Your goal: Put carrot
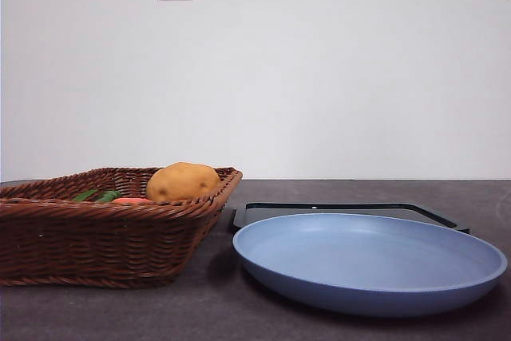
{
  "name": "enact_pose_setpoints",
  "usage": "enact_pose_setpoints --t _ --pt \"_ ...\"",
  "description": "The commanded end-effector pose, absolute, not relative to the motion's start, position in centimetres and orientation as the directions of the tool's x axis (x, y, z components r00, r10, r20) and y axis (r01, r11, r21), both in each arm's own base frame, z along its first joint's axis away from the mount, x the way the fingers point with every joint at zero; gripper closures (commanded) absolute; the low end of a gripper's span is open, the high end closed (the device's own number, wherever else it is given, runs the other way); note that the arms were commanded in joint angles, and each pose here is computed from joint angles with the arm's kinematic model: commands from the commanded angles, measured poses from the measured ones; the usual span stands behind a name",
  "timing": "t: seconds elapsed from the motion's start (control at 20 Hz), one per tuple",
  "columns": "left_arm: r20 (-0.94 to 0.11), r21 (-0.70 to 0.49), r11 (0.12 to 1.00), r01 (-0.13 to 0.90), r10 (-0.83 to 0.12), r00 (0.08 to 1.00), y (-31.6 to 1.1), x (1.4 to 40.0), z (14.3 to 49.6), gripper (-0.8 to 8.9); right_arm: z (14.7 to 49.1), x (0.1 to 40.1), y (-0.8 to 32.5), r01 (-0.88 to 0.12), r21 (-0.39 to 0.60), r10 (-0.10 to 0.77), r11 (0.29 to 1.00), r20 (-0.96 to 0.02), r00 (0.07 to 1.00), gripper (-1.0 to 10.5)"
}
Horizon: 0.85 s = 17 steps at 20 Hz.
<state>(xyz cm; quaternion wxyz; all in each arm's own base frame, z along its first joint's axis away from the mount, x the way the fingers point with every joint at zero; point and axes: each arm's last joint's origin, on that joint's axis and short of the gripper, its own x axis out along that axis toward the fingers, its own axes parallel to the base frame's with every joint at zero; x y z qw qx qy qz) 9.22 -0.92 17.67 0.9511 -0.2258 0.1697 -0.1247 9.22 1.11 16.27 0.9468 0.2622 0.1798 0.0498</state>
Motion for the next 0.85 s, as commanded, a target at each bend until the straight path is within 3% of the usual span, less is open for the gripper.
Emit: enact_pose_setpoints --t 0.05,0.5,0.85 --pt "-0.267 -0.474 0.861 0.183 -0.338 0.903 -1.0 9.5 19.5 8.07 18.2 9.2 1.2 -0.036 0.509 0.218 0.86 -0.303 0.928 9.4" --pt "-0.369 -0.446 0.847 0.289 -0.468 0.803 -1.4 13.2 23.9 8.07 22.6 10.8 1.7 -0.104 0.491 0.347 0.865 -0.436 0.83 9.4" --pt "-0.475 -0.444 0.749 0.492 -0.662 0.58 -3.2 17.7 27.0 8.07 23.6 14.3 2.6 -0.188 0.502 0.513 0.844 -0.653 0.558 9.4"
